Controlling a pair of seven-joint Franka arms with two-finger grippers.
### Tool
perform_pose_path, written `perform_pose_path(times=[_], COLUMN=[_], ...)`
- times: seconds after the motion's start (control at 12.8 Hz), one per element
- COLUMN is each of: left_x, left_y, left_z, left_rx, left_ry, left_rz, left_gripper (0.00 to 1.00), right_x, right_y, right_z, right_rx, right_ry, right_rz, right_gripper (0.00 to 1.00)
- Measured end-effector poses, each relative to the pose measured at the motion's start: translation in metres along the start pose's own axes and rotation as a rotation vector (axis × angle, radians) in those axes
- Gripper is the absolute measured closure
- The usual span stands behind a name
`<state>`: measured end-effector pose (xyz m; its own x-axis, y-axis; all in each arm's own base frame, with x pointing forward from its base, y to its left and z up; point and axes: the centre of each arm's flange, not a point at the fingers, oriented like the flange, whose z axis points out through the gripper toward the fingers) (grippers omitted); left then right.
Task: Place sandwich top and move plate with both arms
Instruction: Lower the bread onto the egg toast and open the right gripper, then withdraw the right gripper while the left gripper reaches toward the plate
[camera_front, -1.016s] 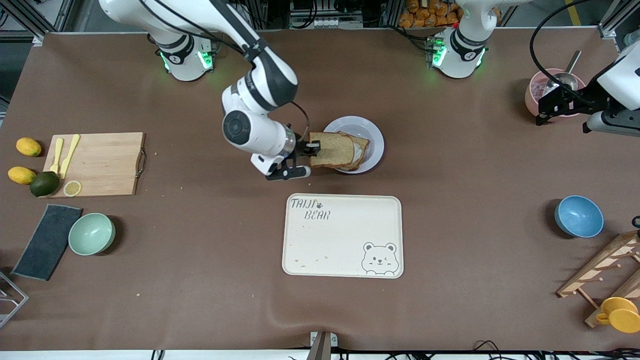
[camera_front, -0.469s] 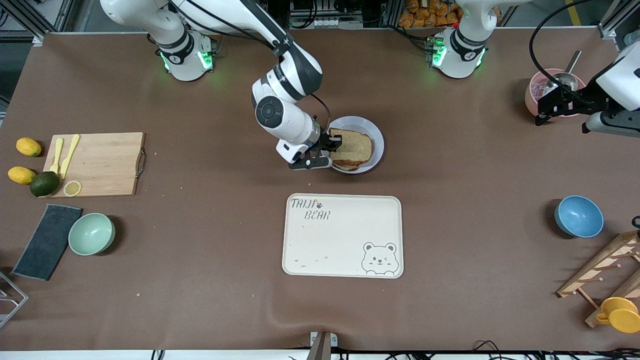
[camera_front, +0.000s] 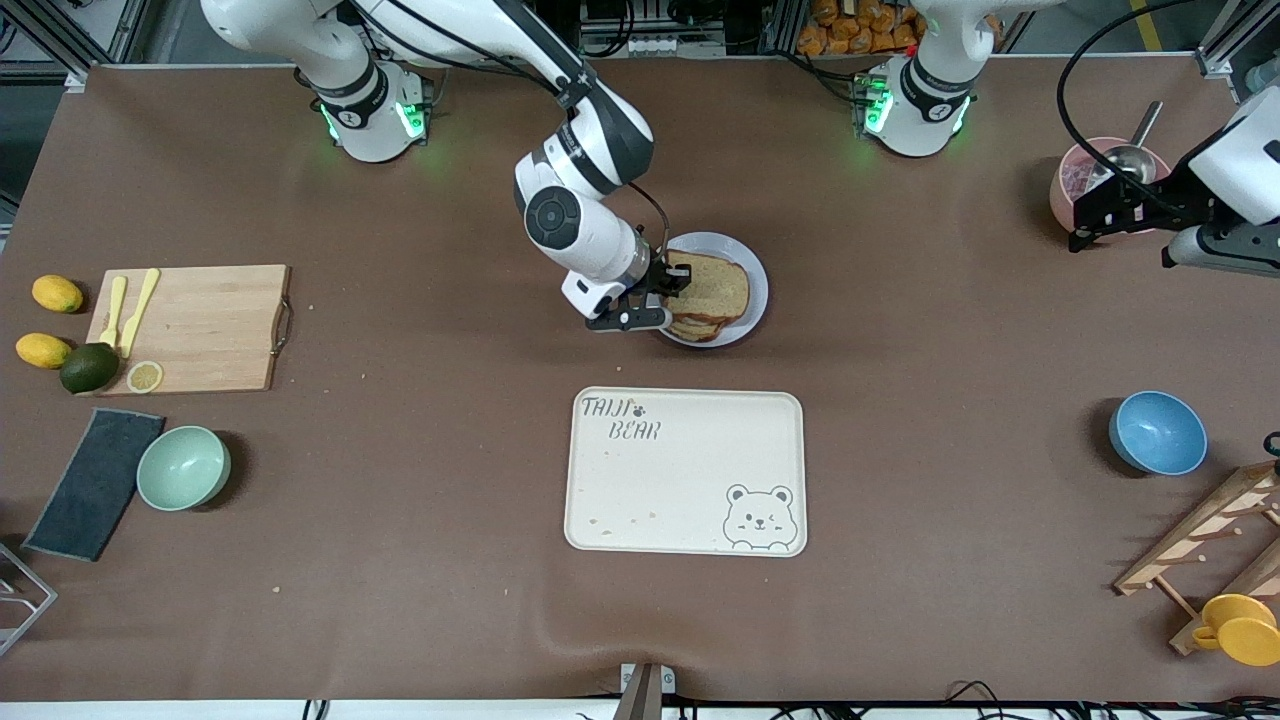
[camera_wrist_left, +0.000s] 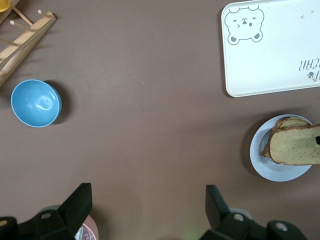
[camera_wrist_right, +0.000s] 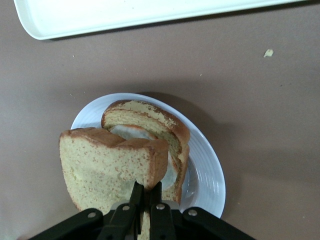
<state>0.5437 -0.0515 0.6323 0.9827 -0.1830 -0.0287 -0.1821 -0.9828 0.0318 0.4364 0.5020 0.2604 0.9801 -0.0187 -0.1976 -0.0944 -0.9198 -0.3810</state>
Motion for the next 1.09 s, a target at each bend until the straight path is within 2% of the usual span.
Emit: perform_pose_path(times=[0.23,0.31,0.62,0.86,0.94,1.09], left_x=[0.003,0.003,0.003,0.003,0.004,0.008], left_y=[-0.001,-0.001,-0.001,-0.001,0.0,-0.004], left_z=[0.008,0.009,0.009,0.01,0.012,0.026], left_rx=[-0.003,-0.004,-0.004,-0.005,-0.024,-0.11], left_ry=[-0.017,-0.018,-0.018,-0.019,-0.022,-0.042], left_rz=[0.0,0.0,0.0,0.0,-0.002,-0.023], left_gripper=[0.0,0.0,0.0,0.0,0.0,0.0], right_x=[0.0,0.002,0.007,0.014,0.021,0.044], right_y=[0.004,0.006,0.008,0.003,0.004,0.016], right_z=[0.004,0.005,0.003,-0.011,-0.024,-0.066], right_rx=[-0.007,-0.01,-0.007,0.01,0.01,-0.004], right_ry=[-0.003,-0.003,0.01,0.031,0.033,0.02], right_rz=[0.007,0.014,0.091,0.098,0.107,0.139], right_gripper=[0.91,0.85,0.37,0.05,0.0,0.0])
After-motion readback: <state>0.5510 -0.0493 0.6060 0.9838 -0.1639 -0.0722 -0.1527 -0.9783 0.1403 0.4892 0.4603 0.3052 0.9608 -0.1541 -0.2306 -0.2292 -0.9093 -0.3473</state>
